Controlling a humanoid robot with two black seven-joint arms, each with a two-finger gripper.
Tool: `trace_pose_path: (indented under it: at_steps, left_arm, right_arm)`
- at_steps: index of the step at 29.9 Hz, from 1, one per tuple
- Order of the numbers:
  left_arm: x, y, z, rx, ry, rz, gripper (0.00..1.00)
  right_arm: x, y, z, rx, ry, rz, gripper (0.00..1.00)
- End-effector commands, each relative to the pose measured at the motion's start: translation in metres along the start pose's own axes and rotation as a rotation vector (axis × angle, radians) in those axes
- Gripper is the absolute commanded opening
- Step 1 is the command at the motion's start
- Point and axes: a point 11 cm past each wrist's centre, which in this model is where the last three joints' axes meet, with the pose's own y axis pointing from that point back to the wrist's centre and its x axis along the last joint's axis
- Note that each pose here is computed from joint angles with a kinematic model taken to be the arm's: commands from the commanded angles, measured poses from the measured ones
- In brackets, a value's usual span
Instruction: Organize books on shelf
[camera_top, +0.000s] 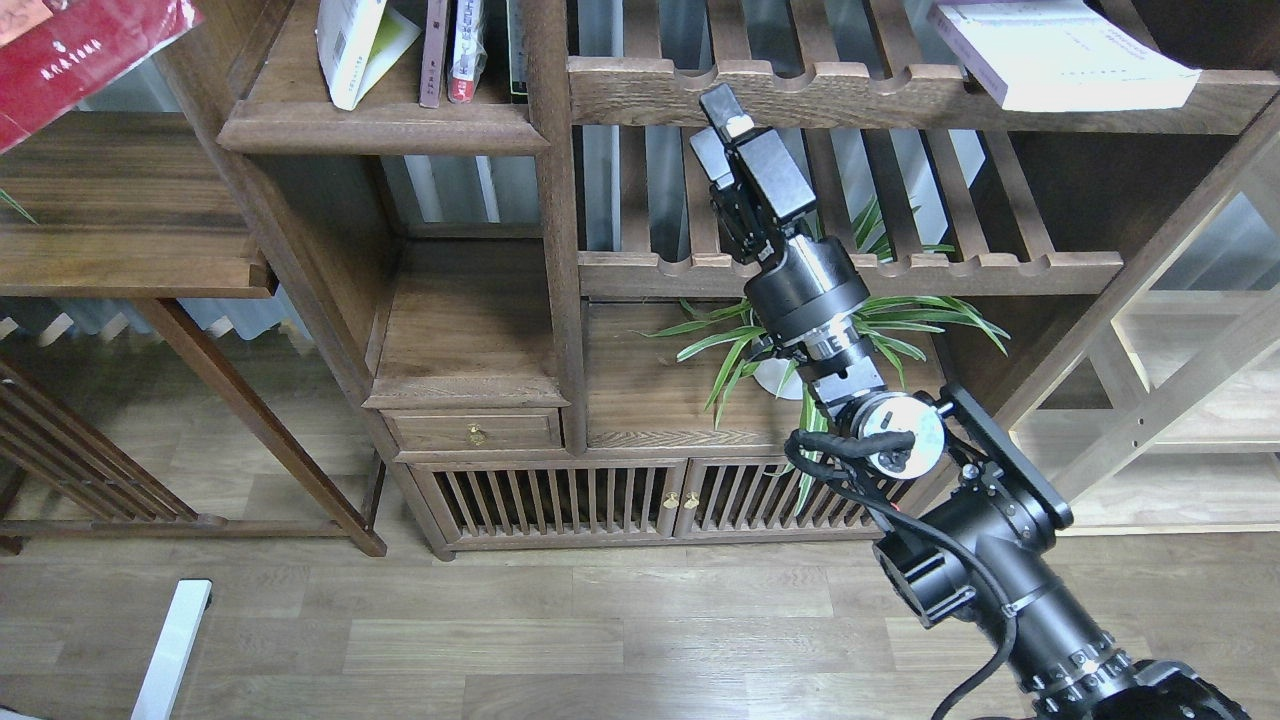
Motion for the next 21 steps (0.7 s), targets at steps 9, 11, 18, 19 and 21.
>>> trace_pose_path:
  at_steps: [9,11,18,19,21]
  left_arm:
    - [-0.016,-0.026,-0.005,-0.002,-0.097,-0.029,0.0]
    - [-0.017,-0.028,-0.008,0.011,-0.108,-0.033,0.0]
    - [-0.045,-0.06,-0.014,0.04,-0.166,-0.131,0.0]
    - [-0.047,-0.065,-0.013,0.036,-0.166,-0.123,0.0]
    - [-0.049,-0.074,-0.012,0.028,-0.17,-0.083,0.0]
  right_arm:
    - [-0.007,-0.01,-0.001,-0.008,0.012,-0.019,0.78]
    - [-0.008,-0.01,-0.002,-0.007,0.013,-0.022,0.78]
    - [-0.01,-0.013,-0.006,0.003,0.016,-0.029,0.78]
    - [-0.01,-0.013,-0.006,0.005,0.016,-0.029,0.78]
    - [-0.01,-0.012,-0.008,0.012,0.015,-0.028,0.78]
